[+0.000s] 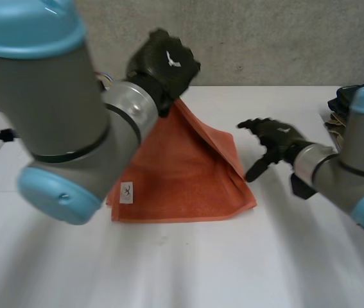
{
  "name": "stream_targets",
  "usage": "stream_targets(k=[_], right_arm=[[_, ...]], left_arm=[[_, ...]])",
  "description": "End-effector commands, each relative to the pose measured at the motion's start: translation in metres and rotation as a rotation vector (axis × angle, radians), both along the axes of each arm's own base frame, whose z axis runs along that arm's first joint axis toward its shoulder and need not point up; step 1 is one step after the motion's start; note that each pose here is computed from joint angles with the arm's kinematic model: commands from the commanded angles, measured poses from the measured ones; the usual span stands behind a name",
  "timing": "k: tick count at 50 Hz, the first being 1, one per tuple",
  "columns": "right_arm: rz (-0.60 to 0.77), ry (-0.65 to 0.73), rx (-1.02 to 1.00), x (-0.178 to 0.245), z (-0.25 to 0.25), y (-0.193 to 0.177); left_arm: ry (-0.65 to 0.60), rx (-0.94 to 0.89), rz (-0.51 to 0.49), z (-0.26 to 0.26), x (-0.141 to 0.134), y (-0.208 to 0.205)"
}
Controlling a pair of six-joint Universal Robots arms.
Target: Fold the laundry.
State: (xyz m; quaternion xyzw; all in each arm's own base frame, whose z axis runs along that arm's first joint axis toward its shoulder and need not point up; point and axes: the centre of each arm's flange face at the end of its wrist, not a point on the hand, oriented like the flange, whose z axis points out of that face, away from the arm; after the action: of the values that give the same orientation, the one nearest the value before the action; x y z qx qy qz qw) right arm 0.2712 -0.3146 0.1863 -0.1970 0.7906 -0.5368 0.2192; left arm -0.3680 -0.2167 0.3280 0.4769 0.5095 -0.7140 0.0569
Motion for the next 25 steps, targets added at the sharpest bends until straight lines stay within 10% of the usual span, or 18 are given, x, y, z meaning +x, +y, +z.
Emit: stream_targets(k=[1,13,25], right_arm=[[0.018,-0.125,0.171,0.041,-0.035,0.014],[-0.171,-0.154,-0.002,0.053,-0.031,-0.02],[-0.271,-0.386,-0.776,0.039,0.157,-0.071]], left_arm=[[0.055,-0.058,0.016,0.028,0.019,0.012],[0.09,-0.016,0.082,0.026,0.042,-0.005],[0.465,-0.389,0.178,0.109,0.069,-0.102]])
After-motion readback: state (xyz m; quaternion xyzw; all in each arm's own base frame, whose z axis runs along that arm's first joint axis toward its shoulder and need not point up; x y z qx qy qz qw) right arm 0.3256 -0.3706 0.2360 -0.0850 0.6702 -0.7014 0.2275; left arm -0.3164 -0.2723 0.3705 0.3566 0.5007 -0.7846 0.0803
